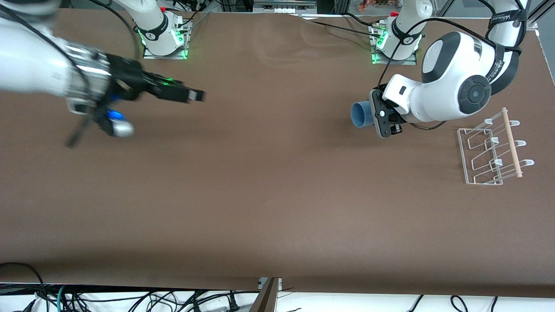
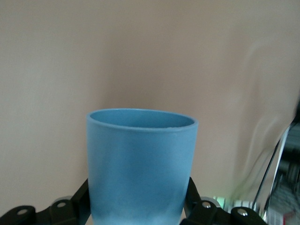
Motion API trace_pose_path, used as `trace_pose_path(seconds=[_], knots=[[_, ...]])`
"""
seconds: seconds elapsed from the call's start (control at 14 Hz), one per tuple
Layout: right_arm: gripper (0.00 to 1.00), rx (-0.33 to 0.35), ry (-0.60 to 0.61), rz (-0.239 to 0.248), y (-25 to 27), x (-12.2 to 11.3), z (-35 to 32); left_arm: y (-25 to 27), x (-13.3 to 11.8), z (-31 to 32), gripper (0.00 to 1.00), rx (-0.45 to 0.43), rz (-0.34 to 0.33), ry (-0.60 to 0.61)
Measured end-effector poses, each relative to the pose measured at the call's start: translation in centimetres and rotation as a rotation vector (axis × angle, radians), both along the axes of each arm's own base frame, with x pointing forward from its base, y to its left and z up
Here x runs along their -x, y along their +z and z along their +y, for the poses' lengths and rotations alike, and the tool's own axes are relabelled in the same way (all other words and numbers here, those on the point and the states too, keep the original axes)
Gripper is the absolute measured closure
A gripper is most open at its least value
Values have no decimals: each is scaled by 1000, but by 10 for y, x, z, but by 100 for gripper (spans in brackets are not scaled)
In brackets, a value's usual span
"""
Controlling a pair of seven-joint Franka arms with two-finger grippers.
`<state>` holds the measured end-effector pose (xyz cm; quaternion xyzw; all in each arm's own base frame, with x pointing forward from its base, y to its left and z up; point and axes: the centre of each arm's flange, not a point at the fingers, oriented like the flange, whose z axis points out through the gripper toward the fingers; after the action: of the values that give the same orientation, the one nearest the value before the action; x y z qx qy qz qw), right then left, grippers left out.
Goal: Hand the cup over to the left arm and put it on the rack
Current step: 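Open the right gripper and withdraw it while the left gripper holds the cup, then carry the cup with the left gripper over the wire rack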
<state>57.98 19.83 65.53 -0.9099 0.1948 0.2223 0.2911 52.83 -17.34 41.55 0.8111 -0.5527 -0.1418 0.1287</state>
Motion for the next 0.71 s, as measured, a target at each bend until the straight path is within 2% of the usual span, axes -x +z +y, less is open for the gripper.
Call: trace_pose_path(seconds=[0.14, 0.36, 0.57, 0.71], knots=[[1, 9, 66, -9, 19, 18, -46, -8, 8, 14, 22, -218, 28, -16], [1, 36, 43, -52, 23, 16, -98, -25, 9, 51, 22, -559, 58, -111], [1, 192, 89, -82, 4, 12, -117, -53, -7, 91, 22, -867, 75, -229], [1, 281, 135, -99, -4, 11, -121, -72, -20, 115, 22, -1031, 73, -289]])
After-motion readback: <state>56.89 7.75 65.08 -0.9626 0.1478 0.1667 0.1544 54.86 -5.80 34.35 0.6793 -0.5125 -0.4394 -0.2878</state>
